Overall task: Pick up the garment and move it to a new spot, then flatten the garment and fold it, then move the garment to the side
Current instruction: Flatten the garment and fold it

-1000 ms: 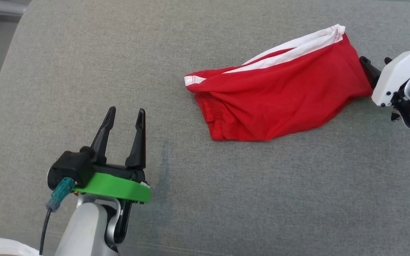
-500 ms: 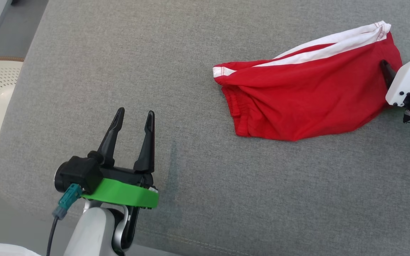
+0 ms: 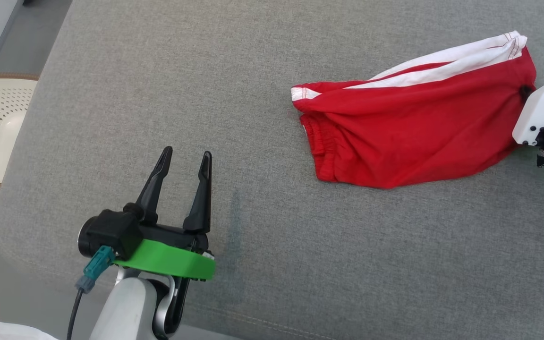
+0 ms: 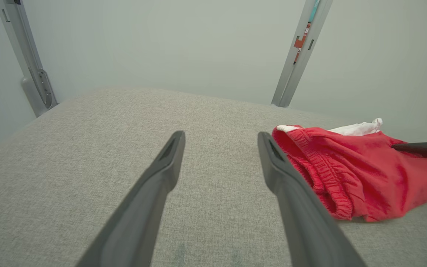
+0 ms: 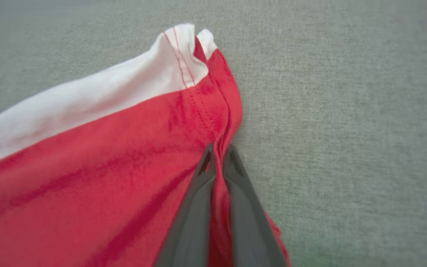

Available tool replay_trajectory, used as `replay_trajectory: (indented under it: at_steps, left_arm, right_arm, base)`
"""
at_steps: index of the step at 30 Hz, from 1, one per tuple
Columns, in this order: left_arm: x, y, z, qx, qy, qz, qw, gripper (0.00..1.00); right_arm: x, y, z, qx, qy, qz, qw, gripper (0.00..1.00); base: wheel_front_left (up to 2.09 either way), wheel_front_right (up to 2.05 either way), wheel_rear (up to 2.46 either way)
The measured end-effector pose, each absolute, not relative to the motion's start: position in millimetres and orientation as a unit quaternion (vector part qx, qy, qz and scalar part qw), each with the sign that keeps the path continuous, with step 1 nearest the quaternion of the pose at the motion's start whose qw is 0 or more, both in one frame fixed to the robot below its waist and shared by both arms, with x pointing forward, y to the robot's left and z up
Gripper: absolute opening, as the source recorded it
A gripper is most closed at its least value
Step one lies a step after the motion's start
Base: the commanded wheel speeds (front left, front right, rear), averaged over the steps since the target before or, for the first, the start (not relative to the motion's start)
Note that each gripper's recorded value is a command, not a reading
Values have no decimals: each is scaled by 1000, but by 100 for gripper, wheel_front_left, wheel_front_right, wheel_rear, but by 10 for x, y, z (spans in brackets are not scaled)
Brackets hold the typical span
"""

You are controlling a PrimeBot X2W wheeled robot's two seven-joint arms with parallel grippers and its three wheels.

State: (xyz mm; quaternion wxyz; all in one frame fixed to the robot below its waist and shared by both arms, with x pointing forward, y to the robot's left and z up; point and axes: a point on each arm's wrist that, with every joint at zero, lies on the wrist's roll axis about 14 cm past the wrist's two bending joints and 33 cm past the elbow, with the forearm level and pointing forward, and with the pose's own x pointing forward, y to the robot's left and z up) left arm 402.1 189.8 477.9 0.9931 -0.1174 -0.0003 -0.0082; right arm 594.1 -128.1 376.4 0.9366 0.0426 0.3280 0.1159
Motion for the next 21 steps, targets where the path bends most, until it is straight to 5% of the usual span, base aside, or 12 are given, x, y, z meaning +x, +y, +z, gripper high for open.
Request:
replay_trajectory:
  at_steps: [21]
  left_arm:
    - [4040,1489,4964,-131,-21,-78,988,100]
  right_arm:
    - [5511,-2539,4340,-8,210,-5,978,0]
  base:
    - [0,0,0]
